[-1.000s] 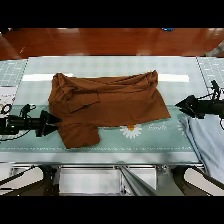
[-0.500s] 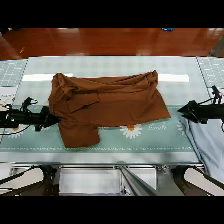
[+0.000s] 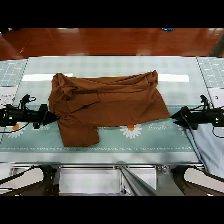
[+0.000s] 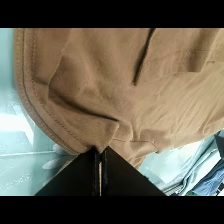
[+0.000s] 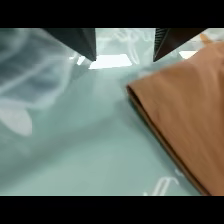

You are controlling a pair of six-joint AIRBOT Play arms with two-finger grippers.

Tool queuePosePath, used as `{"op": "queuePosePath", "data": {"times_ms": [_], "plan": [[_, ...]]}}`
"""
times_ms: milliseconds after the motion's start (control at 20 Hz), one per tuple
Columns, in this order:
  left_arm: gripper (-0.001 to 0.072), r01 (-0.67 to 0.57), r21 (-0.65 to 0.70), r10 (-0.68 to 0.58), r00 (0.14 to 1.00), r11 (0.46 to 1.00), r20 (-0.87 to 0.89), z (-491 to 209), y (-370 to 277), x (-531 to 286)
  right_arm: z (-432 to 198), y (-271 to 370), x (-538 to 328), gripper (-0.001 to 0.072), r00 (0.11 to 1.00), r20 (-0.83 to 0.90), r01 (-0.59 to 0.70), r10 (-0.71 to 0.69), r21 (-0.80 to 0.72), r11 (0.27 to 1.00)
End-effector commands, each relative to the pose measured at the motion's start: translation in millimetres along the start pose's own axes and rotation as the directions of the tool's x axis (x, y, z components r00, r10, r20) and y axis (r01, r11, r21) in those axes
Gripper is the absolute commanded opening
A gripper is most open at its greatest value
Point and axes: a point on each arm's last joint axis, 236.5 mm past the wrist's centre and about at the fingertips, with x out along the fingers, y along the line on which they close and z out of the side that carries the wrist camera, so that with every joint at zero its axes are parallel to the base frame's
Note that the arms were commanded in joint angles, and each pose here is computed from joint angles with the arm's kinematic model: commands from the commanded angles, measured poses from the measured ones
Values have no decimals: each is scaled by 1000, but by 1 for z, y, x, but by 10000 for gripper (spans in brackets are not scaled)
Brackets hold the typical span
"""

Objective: Fold the shirts.

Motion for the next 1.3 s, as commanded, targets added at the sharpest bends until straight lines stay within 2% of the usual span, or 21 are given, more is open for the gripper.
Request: {"op": "queuePosePath", "data": {"times_ms": [0, 150, 200, 250, 300, 500, 600, 700, 850, 1000, 1150, 1250], "plan": [[17, 0, 2, 0, 1000, 1000, 5, 1, -1, 0, 15, 17, 28, 410, 1000, -12, -24, 23, -26, 999], [17, 0, 2, 0, 1000, 1000, 7, 2, -1, 0, 36, 52, 48, 403, 999, -4, -52, 52, -80, 995], [18, 3, 1, -3, 1000, 1000, 9, 2, -1, 0, 36, 61, 53, 288, 998, -26, -52, 49, -118, 992], [18, 19, 5, -20, 1000, 1000, 15, 4, -5, -1, 35, 72, 55, 51, 997, -53, -59, 51, -167, 984], [18, 44, 17, -45, 999, 999, 27, 7, -12, -2, 35, 84, 54, 29, 996, -63, -72, 59, -223, 972], [18, 198, 117, -216, 961, 973, 171, 46, -79, -42, 64, 153, -3, 29, 992, 12, -111, 125, -392, 913], [17, 259, 241, -319, 911, 935, 260, 66, -134, -87, 87, 202, -61, 29, 975, 147, -72, 165, -494, 866], [17, 274, 407, -424, 837, 871, 345, 73, -198, -148, 100, 259, -134, 29, 922, 300, -17, 243, -597, 802], [17, 172, 621, -520, 734, 765, 437, 53, -279, -237, 83, 328, -253, 29, 788, 505, 128, 352, -694, 709], [17, 4, 778, -633, 585, 628, 508, -3, -352, -324, 24, 370, -345, 29, 637, 608, 245, 474, -743, 623], [17, -151, 841, -717, 458, 519, 525, -73, -393, -379, -40, 375, -407, 29, 500, 686, 367, 529, -721, 588], [17, -249, 839, -738, 400, 484, 544, -117, -399, -400, -78, 369, -437, 29, 423, 726, 432, 543, -688, 584]]}}
